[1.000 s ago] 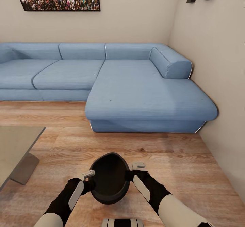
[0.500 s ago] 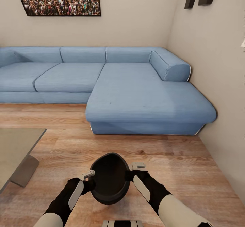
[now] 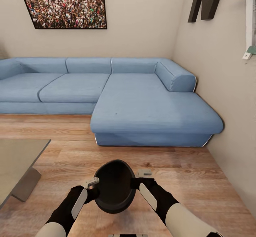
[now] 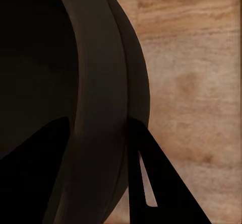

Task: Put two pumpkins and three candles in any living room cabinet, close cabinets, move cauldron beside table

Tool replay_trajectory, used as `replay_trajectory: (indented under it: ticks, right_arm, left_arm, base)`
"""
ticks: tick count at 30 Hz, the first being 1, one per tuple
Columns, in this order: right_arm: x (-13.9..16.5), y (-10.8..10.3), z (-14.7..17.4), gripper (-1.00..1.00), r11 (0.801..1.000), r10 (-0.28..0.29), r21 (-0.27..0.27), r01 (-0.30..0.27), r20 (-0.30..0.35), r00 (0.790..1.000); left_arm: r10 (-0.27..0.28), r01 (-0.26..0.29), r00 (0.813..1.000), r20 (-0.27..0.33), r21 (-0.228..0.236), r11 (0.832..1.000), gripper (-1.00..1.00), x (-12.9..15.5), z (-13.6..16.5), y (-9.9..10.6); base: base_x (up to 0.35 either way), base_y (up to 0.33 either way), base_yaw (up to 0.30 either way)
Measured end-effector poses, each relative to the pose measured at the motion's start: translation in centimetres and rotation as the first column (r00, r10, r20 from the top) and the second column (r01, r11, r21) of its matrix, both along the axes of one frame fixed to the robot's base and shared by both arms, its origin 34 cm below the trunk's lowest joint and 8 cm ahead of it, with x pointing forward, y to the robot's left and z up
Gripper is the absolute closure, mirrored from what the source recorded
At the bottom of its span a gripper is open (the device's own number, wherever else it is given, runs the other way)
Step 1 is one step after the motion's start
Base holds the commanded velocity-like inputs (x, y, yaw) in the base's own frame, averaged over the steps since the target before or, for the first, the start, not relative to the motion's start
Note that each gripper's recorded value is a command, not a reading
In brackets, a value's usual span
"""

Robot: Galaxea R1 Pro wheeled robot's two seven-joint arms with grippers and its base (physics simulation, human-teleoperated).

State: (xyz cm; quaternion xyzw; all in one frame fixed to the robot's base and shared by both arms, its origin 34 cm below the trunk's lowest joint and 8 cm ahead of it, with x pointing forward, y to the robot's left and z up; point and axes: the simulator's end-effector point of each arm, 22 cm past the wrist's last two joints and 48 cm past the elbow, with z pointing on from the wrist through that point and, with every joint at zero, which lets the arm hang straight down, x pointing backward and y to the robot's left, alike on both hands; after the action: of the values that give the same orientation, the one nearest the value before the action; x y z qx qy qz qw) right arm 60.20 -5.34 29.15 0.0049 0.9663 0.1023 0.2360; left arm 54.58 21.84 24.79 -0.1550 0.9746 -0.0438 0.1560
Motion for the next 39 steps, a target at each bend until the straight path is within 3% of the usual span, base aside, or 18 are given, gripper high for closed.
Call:
replay_trajectory:
  ticks: [9, 18, 23, 39]
  right_arm:
    - [0.8, 0.0, 1.9, 1.0, 1.0, 0.001, 0.0, -0.001, 0.035, 0.999]
    - [0.8, 0.0, 2.0, 1.0, 1.0, 0.0, 0.001, 0.0, 0.037, 0.999]
    - [0.8, 0.1, 2.1, 1.0, 1.0, -0.002, 0.004, 0.002, 0.037, 0.999]
    - [0.8, 0.1, 2.1, 1.0, 1.0, -0.002, 0.004, 0.002, 0.037, 0.999]
  left_arm:
    - [0.0, 0.0, 0.999, 0.032, 0.0, 1.0, 1.0, 0.8, 1.6, 0.0]
    - [0.0, 0.0, 0.999, 0.036, -0.002, 1.0, 1.0, 0.9, 1.8, -0.1]
    - [-0.001, 0.001, 0.999, 0.039, -0.003, 1.0, 1.0, 1.0, 1.9, -0.2]
    - [-0.001, 0.001, 0.999, 0.039, -0.004, 1.0, 1.0, 1.0, 1.9, -0.2]
  base:
    - [0.0, 0.0, 0.02]
    - [-0.015, 0.0, 0.239]
    - [-0.146, 0.0, 0.193]
    - [-0.186, 0.0, 0.006]
